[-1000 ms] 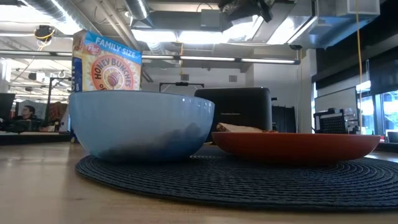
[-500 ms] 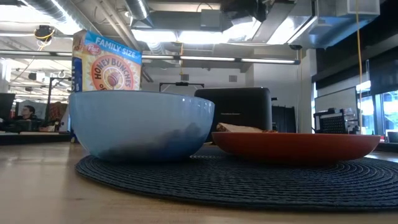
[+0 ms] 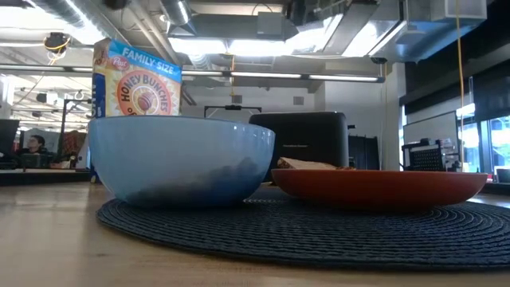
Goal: Arrange a breakfast setting
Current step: Put the red apple from the white bin onto the orange plate
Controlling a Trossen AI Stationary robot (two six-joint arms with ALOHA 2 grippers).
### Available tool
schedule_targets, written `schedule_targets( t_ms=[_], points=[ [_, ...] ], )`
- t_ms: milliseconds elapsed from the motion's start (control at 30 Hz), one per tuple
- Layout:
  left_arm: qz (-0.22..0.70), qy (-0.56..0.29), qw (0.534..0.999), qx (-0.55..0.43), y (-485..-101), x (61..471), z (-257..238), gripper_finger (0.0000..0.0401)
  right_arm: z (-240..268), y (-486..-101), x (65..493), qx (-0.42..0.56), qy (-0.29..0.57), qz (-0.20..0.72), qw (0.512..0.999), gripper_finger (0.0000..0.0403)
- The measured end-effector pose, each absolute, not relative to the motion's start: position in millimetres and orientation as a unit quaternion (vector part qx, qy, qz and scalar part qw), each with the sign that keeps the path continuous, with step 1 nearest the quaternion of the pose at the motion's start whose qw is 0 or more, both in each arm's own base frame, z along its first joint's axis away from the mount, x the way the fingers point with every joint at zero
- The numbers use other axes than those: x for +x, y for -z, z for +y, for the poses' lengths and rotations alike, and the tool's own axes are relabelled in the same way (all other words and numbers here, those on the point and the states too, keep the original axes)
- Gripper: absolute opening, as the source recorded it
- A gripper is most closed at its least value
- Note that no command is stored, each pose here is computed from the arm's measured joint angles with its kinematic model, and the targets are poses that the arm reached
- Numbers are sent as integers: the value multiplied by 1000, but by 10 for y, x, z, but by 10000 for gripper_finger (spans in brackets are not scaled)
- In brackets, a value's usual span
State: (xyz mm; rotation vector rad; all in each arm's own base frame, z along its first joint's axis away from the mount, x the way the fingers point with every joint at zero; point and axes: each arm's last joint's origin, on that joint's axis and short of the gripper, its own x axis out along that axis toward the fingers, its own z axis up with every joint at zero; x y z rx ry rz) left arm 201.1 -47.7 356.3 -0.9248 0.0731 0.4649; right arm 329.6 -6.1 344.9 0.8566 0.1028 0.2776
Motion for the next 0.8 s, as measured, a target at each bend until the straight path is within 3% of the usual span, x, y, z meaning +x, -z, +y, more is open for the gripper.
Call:
schedule_targets(
  t_ms=[167, 367, 800],
  points=[
    [-69, -227, 876, -421, -3775, 2097, -279, 269, 51, -3409, 3337, 438, -173, -31, 882, 207],
    [-162, -260, 863, -403, -3907, 2195, -69, 270, 111, -3370, 3407, 417, -120, -63, 899, 207],
    [-195, -214, 874, -390, -3841, 2570, 37, 270, -37, -3412, 3404, 410, -70, -99, 904, 206]
  ],
)
